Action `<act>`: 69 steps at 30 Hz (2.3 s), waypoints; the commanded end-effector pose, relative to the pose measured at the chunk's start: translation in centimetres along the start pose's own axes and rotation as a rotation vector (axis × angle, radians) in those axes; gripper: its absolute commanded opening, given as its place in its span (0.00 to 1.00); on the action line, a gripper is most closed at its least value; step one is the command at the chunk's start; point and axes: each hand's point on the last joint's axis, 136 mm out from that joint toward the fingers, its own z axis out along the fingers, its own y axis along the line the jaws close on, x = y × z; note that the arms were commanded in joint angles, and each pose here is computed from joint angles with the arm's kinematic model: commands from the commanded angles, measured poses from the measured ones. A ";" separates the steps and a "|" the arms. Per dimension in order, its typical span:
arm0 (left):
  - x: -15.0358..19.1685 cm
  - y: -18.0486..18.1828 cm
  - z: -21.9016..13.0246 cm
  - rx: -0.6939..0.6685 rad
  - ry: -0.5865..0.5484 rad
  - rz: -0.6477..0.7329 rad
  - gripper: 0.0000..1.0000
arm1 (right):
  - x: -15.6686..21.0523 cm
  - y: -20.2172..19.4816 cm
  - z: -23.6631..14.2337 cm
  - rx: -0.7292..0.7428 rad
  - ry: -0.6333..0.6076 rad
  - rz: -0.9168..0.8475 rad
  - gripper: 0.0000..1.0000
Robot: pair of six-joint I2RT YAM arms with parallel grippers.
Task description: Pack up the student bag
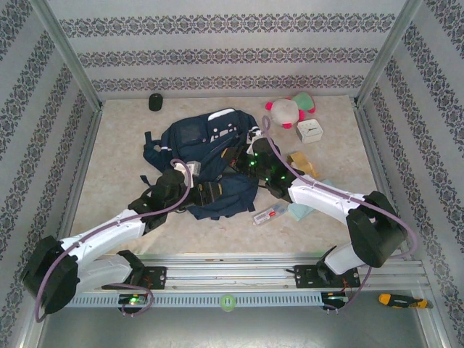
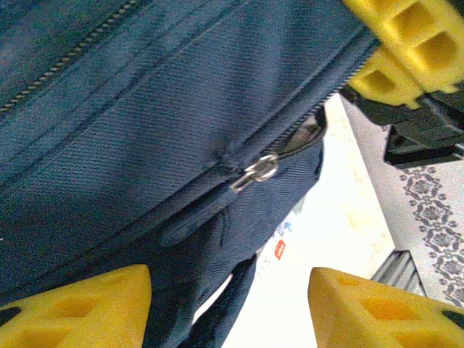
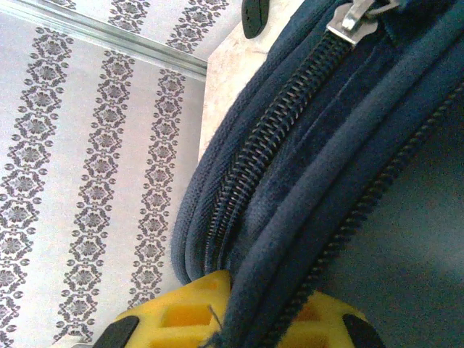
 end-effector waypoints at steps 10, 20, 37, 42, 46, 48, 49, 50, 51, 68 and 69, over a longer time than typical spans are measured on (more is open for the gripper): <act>-3.3 -2.1 2.5 0.094 -0.132 0.013 0.59 | -1.3 5.2 -0.6 -0.144 -0.043 -0.020 0.00; -6.4 -4.8 2.4 0.146 -0.219 0.088 0.39 | -1.1 4.3 -0.8 -0.123 -0.049 -0.019 0.00; -6.2 -3.9 1.4 0.094 -0.237 0.134 0.06 | -1.6 4.1 -1.1 -0.119 -0.054 -0.026 0.00; -5.7 -2.0 1.0 0.008 -0.223 0.126 0.00 | -2.1 4.2 -1.7 -0.121 -0.063 -0.032 0.00; -4.4 3.4 -0.6 -0.199 -0.202 0.077 0.00 | -3.1 4.8 -2.7 -0.138 -0.075 -0.036 0.00; -3.9 4.6 -1.3 -0.249 -0.193 0.073 0.00 | -3.9 5.1 -3.3 -0.147 -0.087 -0.036 0.00; -3.7 5.2 -1.8 -0.275 -0.189 0.073 0.00 | -4.4 5.2 -3.6 -0.153 -0.095 -0.036 0.00; -3.5 5.9 -2.1 -0.302 -0.187 0.070 0.00 | -4.7 5.4 -3.8 -0.161 -0.095 -0.036 0.00; -3.3 6.7 -2.6 -0.332 -0.185 0.059 0.00 | -5.1 5.6 -4.1 -0.169 -0.096 -0.037 0.00; -6.4 14.9 -5.6 -0.542 -0.244 -0.034 0.00 | -9.0 10.0 -6.5 -0.362 0.010 0.016 0.00; -7.0 15.4 -5.4 -0.552 -0.246 -0.038 0.00 | -9.0 10.5 -6.5 -0.376 0.031 0.017 0.00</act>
